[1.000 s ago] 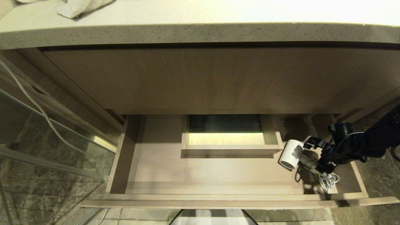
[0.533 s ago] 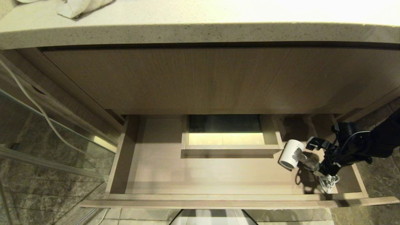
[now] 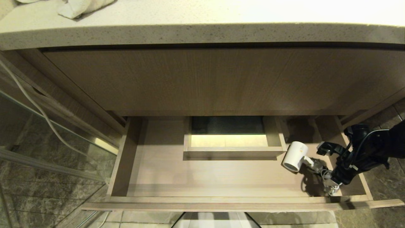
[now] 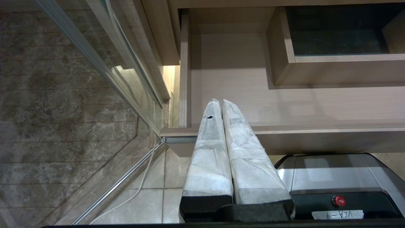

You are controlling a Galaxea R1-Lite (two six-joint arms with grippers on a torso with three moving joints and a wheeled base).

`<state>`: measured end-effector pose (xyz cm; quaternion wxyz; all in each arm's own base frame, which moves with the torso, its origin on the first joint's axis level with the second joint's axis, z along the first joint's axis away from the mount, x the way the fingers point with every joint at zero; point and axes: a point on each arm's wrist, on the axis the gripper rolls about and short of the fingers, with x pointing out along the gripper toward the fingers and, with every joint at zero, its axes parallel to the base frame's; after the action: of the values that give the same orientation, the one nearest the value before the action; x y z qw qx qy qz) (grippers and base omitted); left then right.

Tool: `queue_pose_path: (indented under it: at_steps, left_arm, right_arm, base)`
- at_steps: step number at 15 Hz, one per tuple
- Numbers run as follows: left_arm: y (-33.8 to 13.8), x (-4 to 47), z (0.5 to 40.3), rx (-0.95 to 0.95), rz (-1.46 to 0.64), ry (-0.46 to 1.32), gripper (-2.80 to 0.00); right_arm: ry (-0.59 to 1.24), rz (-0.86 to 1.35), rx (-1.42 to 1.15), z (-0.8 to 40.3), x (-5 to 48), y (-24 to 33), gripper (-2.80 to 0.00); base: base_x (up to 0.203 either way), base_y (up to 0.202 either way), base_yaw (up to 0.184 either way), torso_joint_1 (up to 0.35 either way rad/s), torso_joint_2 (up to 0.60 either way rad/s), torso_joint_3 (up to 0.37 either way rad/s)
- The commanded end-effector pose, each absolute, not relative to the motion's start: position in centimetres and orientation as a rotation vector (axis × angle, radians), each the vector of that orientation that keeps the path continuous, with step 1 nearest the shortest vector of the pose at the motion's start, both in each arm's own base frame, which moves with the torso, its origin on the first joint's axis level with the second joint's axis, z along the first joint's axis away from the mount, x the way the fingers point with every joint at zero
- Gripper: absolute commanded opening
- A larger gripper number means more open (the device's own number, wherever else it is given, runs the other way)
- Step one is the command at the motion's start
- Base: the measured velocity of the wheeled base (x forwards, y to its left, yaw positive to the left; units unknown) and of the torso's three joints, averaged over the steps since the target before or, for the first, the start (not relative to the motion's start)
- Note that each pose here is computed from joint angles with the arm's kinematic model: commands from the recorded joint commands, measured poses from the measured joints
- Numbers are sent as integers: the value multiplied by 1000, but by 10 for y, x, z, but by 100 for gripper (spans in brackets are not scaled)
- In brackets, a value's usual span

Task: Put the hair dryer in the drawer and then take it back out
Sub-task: Take the hairdryer out

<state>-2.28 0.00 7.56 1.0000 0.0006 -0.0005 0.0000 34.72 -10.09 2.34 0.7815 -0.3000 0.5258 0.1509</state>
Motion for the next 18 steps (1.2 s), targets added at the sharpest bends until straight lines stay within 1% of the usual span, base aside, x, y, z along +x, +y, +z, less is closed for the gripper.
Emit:
queue_pose_path:
  at_steps: [1,5,7,10,15,16,18]
  left_arm:
    - [0,-23,76,2,0,-2,-280]
    - [0,-23,76,2,0,-2,-280]
    - [0,-23,76,2,0,-3,-280]
    - [0,-23,76,2,0,-3,-280]
    - [0,-23,76,2,0,-3,-280]
    - [0,-23,76,2,0,-2,-280]
    - [0,-23,76,2,0,-3,-280]
  right_arm:
    - [1181,357,-632,30,330,-97,0]
    - [1114,375,-626,28,333,-97,0]
    - [988,411,-632,25,344,-94,0]
    - [913,425,-642,8,350,-94,0]
    - [883,556,-691,-35,359,-95,0]
    - [883,570,-703,-45,363,-97,0]
    - [850,565,-722,-53,376,-102,0]
  base:
    - [0,0,0,0,0,0]
    - [0,0,0,0,0,0]
    - [0,0,0,0,0,0]
    - [0,0,0,0,0,0]
    - [0,0,0,0,0,0]
    - [0,0,0,0,0,0]
    - [0,0,0,0,0,0]
